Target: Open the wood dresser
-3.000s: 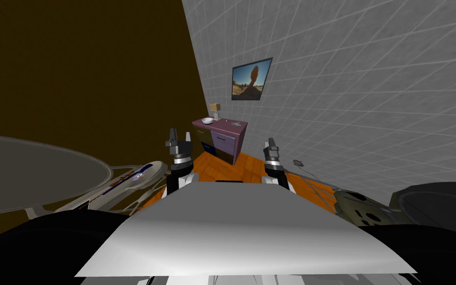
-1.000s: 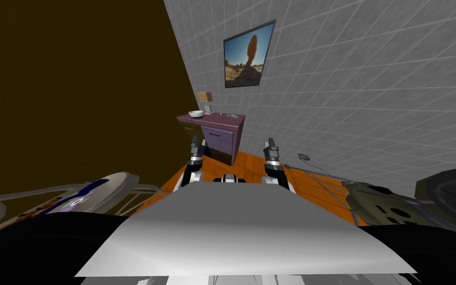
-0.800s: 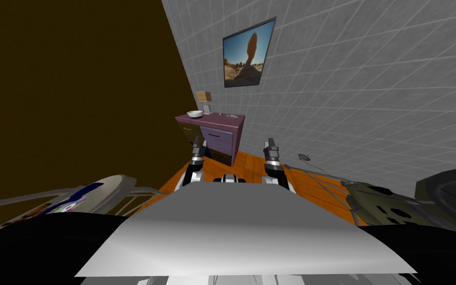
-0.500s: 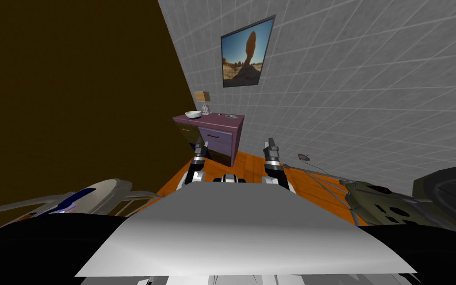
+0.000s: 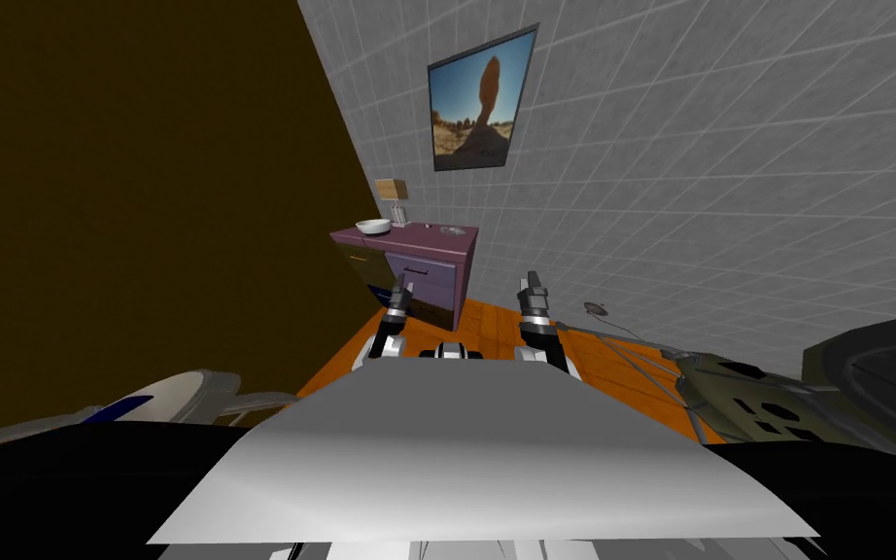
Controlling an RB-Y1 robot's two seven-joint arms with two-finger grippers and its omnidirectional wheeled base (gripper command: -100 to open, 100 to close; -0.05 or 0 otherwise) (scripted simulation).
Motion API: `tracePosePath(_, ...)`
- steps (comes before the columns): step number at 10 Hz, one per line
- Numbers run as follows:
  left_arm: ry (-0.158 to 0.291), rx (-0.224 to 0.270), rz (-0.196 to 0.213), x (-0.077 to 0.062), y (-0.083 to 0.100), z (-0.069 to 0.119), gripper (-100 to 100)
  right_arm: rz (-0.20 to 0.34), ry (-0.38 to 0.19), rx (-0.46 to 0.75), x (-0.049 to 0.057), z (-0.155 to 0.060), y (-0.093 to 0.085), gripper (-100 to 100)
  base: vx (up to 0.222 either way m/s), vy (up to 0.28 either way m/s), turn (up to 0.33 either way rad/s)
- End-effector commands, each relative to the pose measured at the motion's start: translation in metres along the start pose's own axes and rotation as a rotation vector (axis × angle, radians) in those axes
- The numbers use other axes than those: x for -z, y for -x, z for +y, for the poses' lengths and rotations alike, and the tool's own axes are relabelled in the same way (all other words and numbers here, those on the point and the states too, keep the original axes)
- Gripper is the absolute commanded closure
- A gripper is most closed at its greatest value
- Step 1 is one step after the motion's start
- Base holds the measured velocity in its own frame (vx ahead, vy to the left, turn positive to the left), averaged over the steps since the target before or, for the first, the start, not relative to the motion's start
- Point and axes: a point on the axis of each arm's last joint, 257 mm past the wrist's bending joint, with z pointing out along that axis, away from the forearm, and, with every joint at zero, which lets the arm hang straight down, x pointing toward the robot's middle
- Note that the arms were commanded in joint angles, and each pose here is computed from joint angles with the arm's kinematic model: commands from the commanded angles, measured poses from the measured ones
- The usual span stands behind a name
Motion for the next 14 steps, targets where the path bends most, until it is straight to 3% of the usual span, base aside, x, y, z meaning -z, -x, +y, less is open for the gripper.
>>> tracePosePath(1, 0.045, -0.023, 0.026, 0.0, -0.006, 0.022, -100, 0.0, 0.0, 0.0, 0.0, 0.0, 0.0, 0, 0.079, 0.011, -0.084)
tracePosePath(11, 0.214, -0.116, 0.122, 0.01, -0.023, 0.104, -100, 0.0, 0.0, 0.0, 0.0, 0.0, 0.0, 0, 0.072, 0.023, -0.069)
tracePosePath(14, 0.201, -0.111, 0.116, 0.007, -0.022, 0.096, -100, 0.0, 0.0, 0.0, 0.0, 0.0, 0.0, 0, 0.048, -0.008, -0.008)
